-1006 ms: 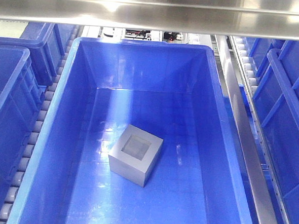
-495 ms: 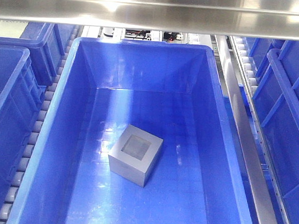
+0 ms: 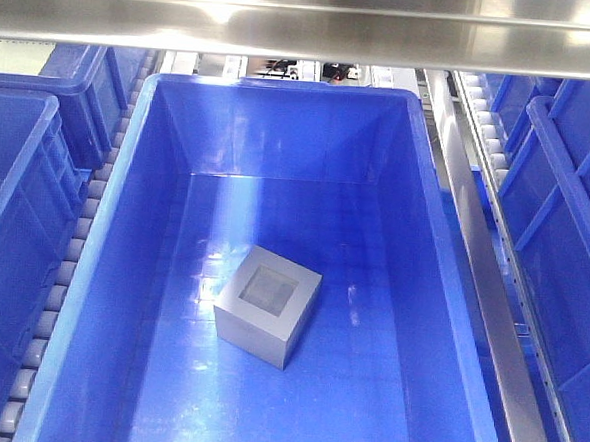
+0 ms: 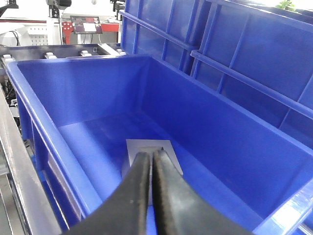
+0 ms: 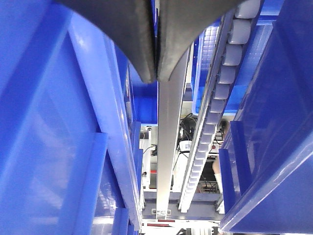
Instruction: Sort gray base to blue bin
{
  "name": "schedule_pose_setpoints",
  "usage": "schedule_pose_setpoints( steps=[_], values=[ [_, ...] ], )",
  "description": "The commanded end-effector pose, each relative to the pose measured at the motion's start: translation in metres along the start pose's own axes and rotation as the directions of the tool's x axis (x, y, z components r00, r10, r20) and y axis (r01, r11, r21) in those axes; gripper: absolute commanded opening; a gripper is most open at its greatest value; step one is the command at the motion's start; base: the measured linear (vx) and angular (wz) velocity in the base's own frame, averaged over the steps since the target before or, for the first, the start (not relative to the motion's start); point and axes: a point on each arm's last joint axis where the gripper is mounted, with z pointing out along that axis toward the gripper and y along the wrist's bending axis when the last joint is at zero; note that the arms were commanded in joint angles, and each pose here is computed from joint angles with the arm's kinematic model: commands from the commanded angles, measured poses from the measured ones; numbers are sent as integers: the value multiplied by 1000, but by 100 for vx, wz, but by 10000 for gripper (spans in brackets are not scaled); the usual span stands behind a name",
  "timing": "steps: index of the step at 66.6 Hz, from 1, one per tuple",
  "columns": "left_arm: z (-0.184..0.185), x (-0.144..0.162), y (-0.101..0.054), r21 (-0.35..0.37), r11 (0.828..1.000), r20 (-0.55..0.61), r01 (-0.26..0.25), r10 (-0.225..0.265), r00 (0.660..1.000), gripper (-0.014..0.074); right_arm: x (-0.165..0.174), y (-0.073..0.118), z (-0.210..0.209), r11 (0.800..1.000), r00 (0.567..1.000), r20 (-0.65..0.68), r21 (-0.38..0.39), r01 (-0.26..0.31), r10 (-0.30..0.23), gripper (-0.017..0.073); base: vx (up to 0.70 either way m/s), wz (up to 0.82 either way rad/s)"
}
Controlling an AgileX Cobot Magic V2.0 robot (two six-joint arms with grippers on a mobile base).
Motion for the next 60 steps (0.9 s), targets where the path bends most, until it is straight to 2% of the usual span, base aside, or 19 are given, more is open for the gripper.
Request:
schedule_pose_setpoints(
  steps=[1,7,18,25,34,38,43,46,53,60],
  values=[
    [1,-9,-1,8,1000,82,-26,26,996,-8,-5,0,0,1000,997,73,8,14,-15,-5,0,0],
    [5,0,4,-69,998,85,-8,14,996,-8,-5,0,0,1000,997,73,8,14,-15,-5,0,0],
    [11,20,17,-232,973,138,0,33,990,-8,-5,0,0,1000,997,74,8,14,-15,-5,0,0],
    [11,36,26,-336,942,156,-24,81,984,-8,-5,0,0,1000,997,74,8,14,-15,-5,0,0],
    [4,61,32,-430,903,211,-20,122,970,-8,-5,0,0,1000,997,74,8,14,-15,-5,0,0],
    [2,72,33,-456,890,232,-14,134,964,-8,-5,0,0,1000,997,74,8,14,-15,-5,0,0],
    [-3,76,34,-492,870,218,16,106,970,-8,-5,0,0,1000,997,74,8,14,-15,-5,0,0],
    [-2,78,35,-504,864,191,10,101,976,-8,-5,0,0,1000,997,73,8,14,-15,-5,0,0],
    [-2,79,35,-506,862,176,6,96,980,-8,-5,0,0,1000,997,74,8,14,-15,-5,0,0],
    [-2,80,35,-505,863,165,-14,112,980,-8,-5,0,0,1000,997,74,8,14,-15,-5,0,0]
  ],
)
